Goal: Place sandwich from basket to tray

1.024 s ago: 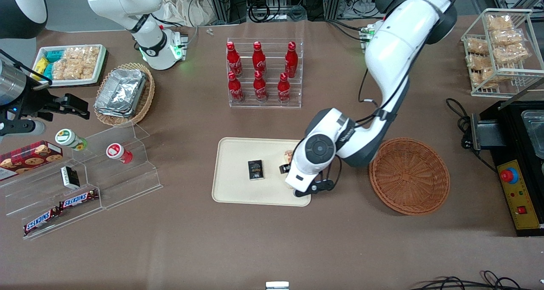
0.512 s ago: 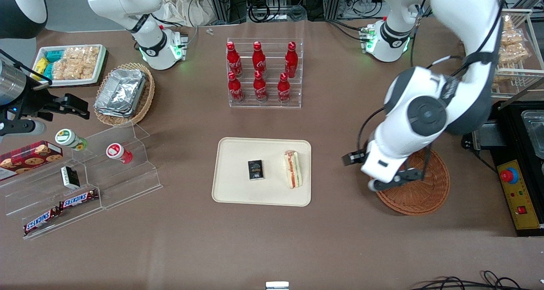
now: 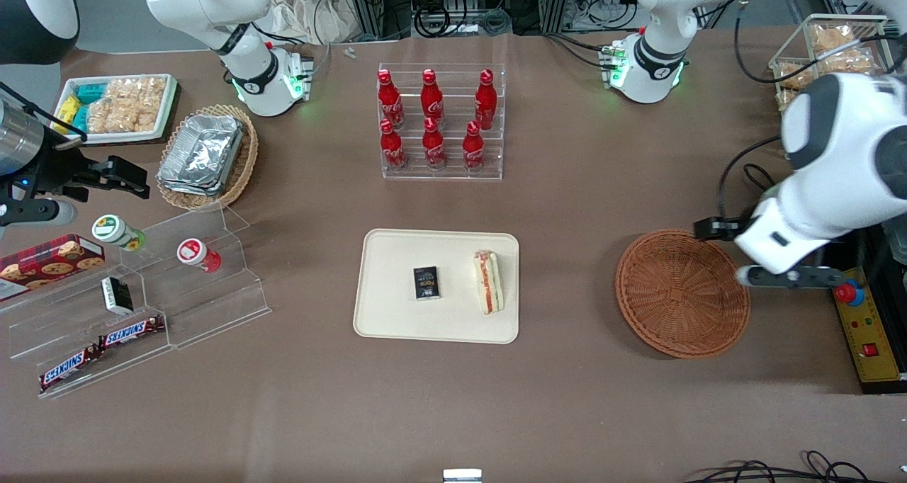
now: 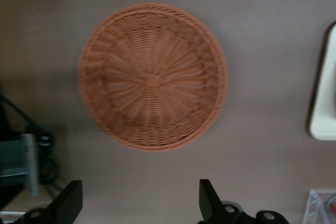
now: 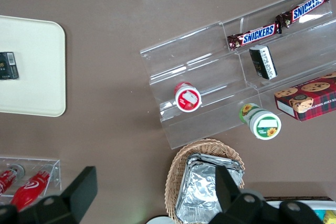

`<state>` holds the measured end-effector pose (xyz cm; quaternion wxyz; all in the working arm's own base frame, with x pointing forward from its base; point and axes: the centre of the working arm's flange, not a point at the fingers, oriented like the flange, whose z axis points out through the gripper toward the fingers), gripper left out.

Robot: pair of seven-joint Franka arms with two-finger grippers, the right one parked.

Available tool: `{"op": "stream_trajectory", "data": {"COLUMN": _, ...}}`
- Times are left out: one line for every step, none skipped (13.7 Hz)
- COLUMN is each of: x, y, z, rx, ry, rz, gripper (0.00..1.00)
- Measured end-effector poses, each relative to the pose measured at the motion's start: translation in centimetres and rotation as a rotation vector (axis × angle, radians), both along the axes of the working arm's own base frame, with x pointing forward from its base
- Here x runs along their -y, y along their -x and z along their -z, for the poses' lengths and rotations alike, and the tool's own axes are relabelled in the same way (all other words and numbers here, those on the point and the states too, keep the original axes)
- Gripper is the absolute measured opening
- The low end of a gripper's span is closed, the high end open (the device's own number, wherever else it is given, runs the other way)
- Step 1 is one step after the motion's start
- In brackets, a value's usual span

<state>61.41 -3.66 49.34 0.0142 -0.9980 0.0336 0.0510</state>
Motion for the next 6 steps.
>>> {"op": "stream_trajectory", "data": {"x": -1.9, "y": -0.2, "z": -0.6, "rx": 0.006, "ry": 0.002, "rz": -0.006, "gripper": 1.00}}
{"op": "stream_trajectory", "data": {"x": -3.3, "y": -0.3, "z": -1.1, "rx": 0.012, "ry": -0.001, "rz": -0.011, "gripper": 1.00}}
{"op": "stream_trajectory", "data": {"x": -4.0, "y": -0.4, "z": -1.3, "rx": 0.016, "ry": -0.010, "rz": -0.014, "gripper": 1.00}}
{"op": "stream_trajectory", "data": {"x": -4.1, "y": -0.5, "z": -1.5, "rx": 0.018, "ry": -0.015, "rz": -0.013, "gripper": 1.00}}
{"op": "stream_trajectory", "data": {"x": -4.0, "y": -0.7, "z": -1.5, "rx": 0.011, "ry": -0.012, "rz": -0.012, "gripper": 1.00}}
{"op": "stream_trajectory", "data": {"x": -3.9, "y": -1.1, "z": -1.4, "rx": 0.004, "ry": -0.008, "rz": -0.010, "gripper": 1.00}}
